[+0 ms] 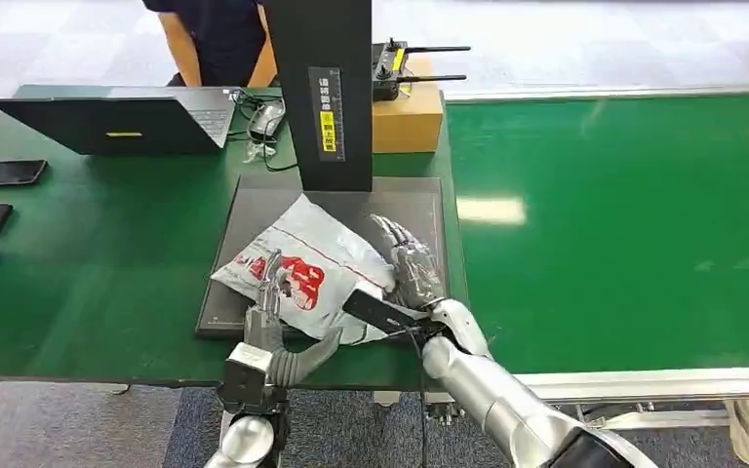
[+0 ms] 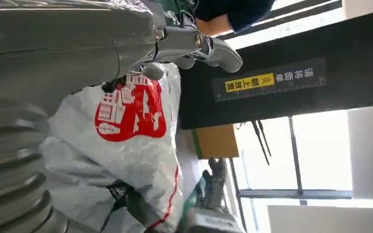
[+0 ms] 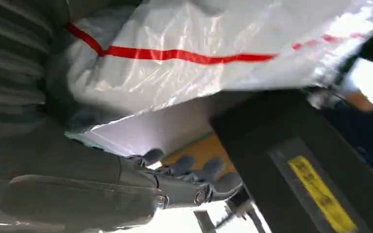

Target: Moved the parcel from conveyor to table for the left to box.

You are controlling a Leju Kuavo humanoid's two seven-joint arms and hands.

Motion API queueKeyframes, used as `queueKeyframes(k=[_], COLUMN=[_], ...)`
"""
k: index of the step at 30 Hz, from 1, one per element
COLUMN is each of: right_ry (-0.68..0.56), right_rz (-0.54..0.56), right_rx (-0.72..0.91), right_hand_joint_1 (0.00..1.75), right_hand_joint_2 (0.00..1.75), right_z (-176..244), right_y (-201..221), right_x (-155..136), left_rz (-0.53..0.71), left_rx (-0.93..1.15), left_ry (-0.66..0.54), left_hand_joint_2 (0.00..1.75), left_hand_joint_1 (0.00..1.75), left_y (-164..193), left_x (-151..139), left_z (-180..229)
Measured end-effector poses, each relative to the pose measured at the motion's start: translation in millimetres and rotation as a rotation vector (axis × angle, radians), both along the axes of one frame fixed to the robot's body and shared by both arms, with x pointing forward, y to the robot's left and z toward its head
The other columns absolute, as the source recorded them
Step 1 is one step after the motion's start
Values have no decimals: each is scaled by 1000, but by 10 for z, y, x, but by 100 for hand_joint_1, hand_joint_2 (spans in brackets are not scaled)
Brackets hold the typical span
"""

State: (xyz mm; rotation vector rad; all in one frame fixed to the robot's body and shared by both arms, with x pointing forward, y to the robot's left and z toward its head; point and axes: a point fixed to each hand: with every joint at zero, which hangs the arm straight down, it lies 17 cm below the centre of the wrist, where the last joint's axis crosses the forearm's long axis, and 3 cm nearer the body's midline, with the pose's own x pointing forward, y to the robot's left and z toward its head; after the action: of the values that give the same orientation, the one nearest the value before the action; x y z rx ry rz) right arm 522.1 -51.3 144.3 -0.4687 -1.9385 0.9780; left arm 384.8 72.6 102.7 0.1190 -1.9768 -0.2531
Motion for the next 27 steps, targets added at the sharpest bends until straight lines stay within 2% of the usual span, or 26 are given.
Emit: queueKeyframes(k=[4, 8, 12, 18, 25, 27], right_ry=[55, 25, -60, -216, -264, -265], right_rz=[-55, -129, -214, -223, -340, -334], right_rx=[-40, -85, -196, -342, -292, -237], right_hand_joint_1=[0, 0, 0, 0, 0, 0], right_hand_joint_2=[175, 175, 175, 175, 175, 175], right_z=[-208, -236, -186, -51, 103, 124], right_y=[-154, -314, -485, -600, -1093, -1127], right_x=[66, 125, 177, 125, 118, 89], left_rz=[-9, -18, -22, -33, -38, -38], left_rx=[4, 8, 12, 9, 9, 8], left_ry=[-2, -3, -3, -1, 3, 4], left_hand_joint_2=[175, 175, 175, 175, 175, 175], left_hand_joint_1=[0, 0, 0, 0, 0, 0], left_y=[-18, -33, -44, -67, -86, -86], left_x=[-6, -9, -13, -16, -9, -9], left_z=[1, -2, -4, -5, -15, -18])
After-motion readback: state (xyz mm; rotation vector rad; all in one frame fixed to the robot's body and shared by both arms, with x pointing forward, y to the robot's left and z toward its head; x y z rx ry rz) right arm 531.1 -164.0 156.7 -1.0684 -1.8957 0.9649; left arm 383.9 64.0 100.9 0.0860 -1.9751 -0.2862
